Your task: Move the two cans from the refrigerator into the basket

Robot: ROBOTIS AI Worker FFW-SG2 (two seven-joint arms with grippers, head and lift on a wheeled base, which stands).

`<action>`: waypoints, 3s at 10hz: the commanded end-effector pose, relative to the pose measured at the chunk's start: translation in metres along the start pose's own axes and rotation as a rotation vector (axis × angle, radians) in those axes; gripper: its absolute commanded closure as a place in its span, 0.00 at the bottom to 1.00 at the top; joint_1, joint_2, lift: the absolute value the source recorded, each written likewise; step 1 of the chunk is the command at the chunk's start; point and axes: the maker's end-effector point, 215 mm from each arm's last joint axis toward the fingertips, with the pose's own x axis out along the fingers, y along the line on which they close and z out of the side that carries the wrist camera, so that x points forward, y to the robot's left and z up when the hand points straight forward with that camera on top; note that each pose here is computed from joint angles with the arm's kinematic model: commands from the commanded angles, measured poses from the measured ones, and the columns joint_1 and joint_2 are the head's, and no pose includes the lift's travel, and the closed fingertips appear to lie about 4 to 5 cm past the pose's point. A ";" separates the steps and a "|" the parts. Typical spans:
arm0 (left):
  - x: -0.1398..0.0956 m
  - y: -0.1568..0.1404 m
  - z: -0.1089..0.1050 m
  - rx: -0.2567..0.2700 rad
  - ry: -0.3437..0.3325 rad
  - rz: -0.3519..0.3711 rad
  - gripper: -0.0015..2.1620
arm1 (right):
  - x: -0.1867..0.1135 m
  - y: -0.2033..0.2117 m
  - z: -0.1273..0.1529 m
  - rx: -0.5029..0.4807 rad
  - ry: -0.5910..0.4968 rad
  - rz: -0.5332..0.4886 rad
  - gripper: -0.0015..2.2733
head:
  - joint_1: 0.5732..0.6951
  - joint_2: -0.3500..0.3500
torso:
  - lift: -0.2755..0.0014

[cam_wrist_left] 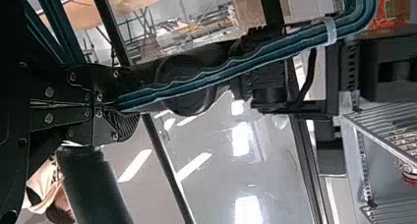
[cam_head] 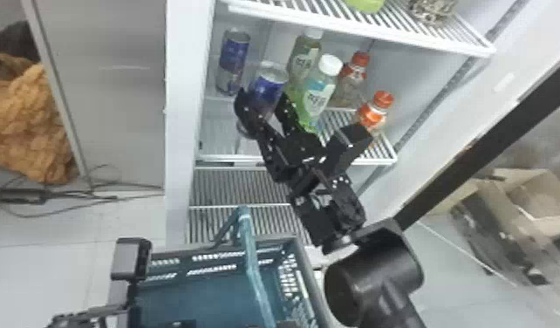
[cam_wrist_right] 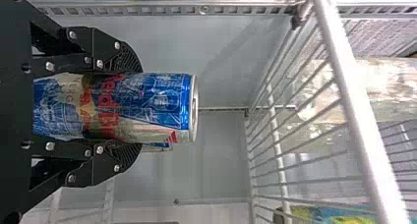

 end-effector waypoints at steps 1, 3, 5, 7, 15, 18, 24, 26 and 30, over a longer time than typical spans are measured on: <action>-0.001 0.000 0.000 0.000 0.000 0.001 0.55 | -0.015 0.000 0.008 0.003 0.000 -0.003 0.43 | 1.00 0.00 | 0.00; -0.001 0.000 0.000 0.000 0.000 0.001 0.55 | -0.038 0.006 0.021 0.017 0.002 0.004 0.43 | 1.00 0.00 | 0.00; -0.002 0.000 0.000 -0.003 -0.002 0.001 0.55 | -0.059 0.007 0.027 0.037 0.027 -0.005 0.43 | 1.00 0.00 | 0.00; -0.002 0.000 0.000 -0.004 -0.005 0.001 0.55 | -0.092 0.003 0.050 0.035 0.038 -0.040 0.43 | 1.00 0.00 | 0.00; -0.003 0.002 0.000 -0.005 -0.013 0.006 0.55 | -0.178 0.015 0.031 0.128 0.273 -0.112 0.43 | 1.00 0.00 | 0.00; -0.004 0.002 0.000 -0.007 -0.015 0.006 0.55 | -0.193 0.022 0.010 0.179 0.356 -0.108 0.43 | 1.00 0.00 | 0.00; -0.005 0.003 0.000 -0.007 -0.016 0.009 0.55 | -0.240 0.041 -0.056 0.228 0.699 -0.080 0.43 | 1.00 0.00 | 0.00; -0.004 0.003 0.000 -0.006 -0.016 0.009 0.55 | -0.257 0.045 -0.075 0.242 0.806 -0.070 0.43 | 1.00 0.00 | 0.00; -0.004 0.003 0.001 -0.002 -0.015 0.012 0.55 | -0.269 0.052 -0.101 0.281 0.909 -0.038 0.43 | 1.00 0.00 | 0.00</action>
